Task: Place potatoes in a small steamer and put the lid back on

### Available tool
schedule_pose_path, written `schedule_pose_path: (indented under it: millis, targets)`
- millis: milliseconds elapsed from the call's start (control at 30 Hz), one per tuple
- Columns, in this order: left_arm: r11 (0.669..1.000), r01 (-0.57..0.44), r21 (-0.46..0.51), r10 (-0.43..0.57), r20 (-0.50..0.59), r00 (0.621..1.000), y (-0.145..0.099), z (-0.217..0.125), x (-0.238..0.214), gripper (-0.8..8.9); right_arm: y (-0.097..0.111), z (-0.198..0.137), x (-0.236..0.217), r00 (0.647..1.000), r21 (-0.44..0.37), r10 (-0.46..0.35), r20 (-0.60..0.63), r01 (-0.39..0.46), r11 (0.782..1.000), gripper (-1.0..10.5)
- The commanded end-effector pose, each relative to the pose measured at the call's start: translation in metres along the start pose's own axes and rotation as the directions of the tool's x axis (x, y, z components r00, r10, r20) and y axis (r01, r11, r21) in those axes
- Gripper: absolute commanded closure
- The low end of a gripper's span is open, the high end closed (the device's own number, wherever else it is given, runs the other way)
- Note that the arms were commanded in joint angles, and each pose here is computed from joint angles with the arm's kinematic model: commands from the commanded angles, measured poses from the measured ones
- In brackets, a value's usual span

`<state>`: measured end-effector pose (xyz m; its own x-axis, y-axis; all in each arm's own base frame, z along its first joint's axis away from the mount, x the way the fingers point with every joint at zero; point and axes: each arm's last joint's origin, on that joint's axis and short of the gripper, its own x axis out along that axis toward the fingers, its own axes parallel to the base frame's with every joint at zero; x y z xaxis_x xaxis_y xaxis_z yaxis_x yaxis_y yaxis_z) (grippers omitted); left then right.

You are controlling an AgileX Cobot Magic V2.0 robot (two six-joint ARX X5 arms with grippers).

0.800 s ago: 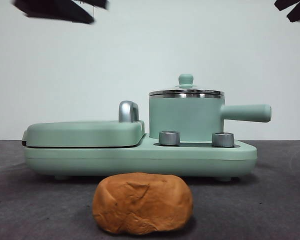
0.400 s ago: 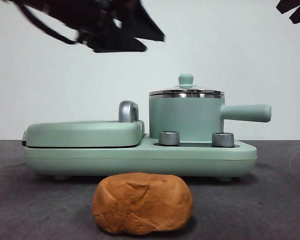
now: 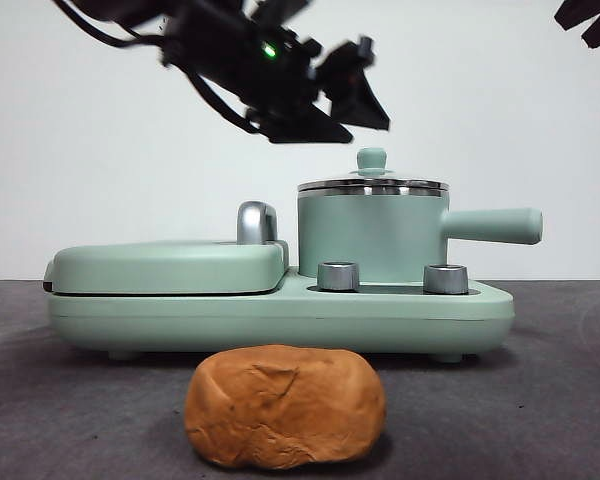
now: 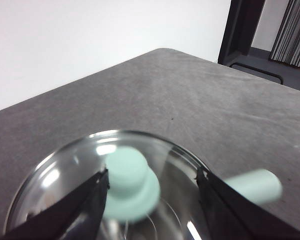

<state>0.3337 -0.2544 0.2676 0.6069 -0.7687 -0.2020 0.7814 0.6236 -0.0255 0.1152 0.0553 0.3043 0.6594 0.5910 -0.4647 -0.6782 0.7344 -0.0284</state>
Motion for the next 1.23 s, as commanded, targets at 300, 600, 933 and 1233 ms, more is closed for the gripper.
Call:
schedule_pose_path:
  millis: [300,600,933,1233]
  targets:
    - [0.998,-0.038,0.042,0.037,0.029,0.999,0.011,0.004,0.042,5.32,0.0,0.005,-0.002,1.0,0.002,-0.002,0.021,0.002,1.0,6.9]
    - [0.999,-0.037,0.025,0.038,-0.055,0.998,0.013,-0.006,0.042,5.32,0.0,0.005,-0.002,1.0,0.002,-0.002,0.021,0.002,1.0,6.9]
    - [0.998,-0.054,0.021,0.055,-0.075,0.996,0.013,-0.008,0.042,7.04,0.0,0.005,-0.002,1.0,0.003,-0.002,0.021,0.002,1.0,6.9]
    - [0.998,-0.056,0.03,0.057,-0.037,0.998,0.013,-0.002,0.042,8.07,0.0,0.005,-0.002,1.0,0.003,-0.002,0.02,0.002,1.0,6.9]
